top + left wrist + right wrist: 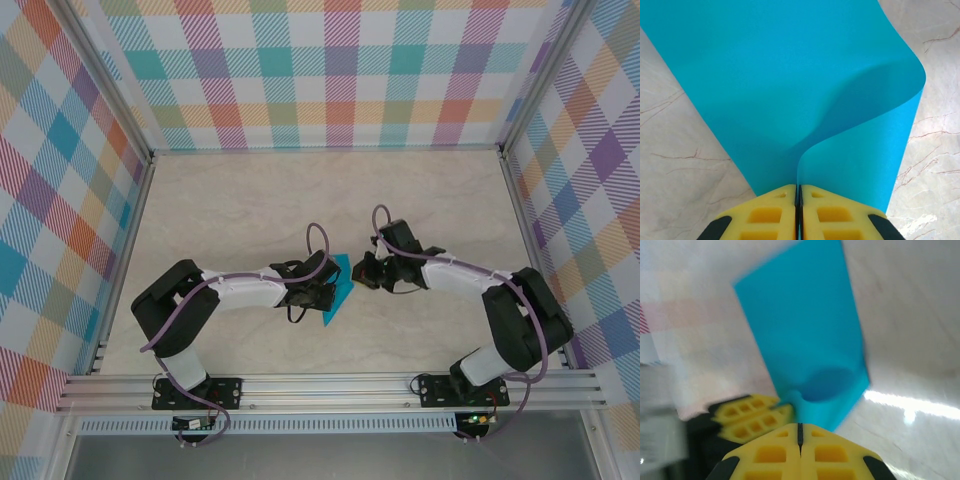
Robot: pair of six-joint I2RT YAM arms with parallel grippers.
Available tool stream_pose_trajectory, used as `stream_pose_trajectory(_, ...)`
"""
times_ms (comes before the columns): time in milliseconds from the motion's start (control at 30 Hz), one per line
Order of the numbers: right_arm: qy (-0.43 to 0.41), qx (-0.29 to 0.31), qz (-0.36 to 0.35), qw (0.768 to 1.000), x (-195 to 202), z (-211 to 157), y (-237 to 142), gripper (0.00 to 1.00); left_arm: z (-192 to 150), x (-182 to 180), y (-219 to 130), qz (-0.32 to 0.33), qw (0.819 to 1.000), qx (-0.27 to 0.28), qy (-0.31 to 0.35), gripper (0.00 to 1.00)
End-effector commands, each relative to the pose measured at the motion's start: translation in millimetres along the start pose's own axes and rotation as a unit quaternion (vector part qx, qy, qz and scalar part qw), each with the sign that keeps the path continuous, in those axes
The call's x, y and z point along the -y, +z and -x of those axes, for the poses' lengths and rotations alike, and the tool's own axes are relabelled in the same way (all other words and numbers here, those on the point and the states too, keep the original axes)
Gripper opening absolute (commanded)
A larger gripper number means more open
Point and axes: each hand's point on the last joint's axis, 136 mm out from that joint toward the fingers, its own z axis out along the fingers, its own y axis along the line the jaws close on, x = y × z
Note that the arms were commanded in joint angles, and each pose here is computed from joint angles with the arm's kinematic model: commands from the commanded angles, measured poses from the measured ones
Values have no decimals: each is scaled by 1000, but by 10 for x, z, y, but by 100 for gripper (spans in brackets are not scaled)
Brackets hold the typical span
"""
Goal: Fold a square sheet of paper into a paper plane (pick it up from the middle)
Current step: Third fold the triangle at the center of the table.
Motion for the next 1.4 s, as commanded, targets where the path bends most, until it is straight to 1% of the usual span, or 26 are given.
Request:
stream_pose_trajectory(0, 12, -11, 71, 997, -257, -104, 65, 1, -135, -75, 57, 9, 1000, -19, 2, 10)
stream_pose_trajectory(200, 15, -33, 68, 997, -234, -254, 233, 1, -151, -80, 65, 10, 1000, -23, 2, 10)
stream_pose_trajectory(367, 10, -43, 75, 996, -294, -264, 299, 1, -148, -74, 60, 9, 1000, -23, 3, 10)
stream_pose_trajectory(467, 14, -45, 62, 997, -246, -262, 360, 1, -152, -73, 58, 9, 1000, -23, 3, 10)
stream_pose_trajectory(667, 17, -55, 60, 997, -185, -285, 448, 1, -155, -76, 57, 9, 1000, -25, 3, 10)
stream_pose_trajectory(867, 17, -46, 20, 999, 9, -316, 416, 2, -163, -91, 56, 13, 1000, -25, 3, 10)
stream_pose_trajectory(1133, 29, -59, -3, 998, 195, -349, 565, 2, -202, -106, 86, 15, 999, -31, 3, 10)
stream_pose_trajectory(1233, 28, -59, -3, 998, 169, -349, 526, 3, -207, -119, 89, 17, 999, -32, 2, 10)
stream_pose_trajectory(1367, 2, -46, 21, 999, -58, -273, 349, 5, -209, -128, 85, 19, 999, -32, 2, 10)
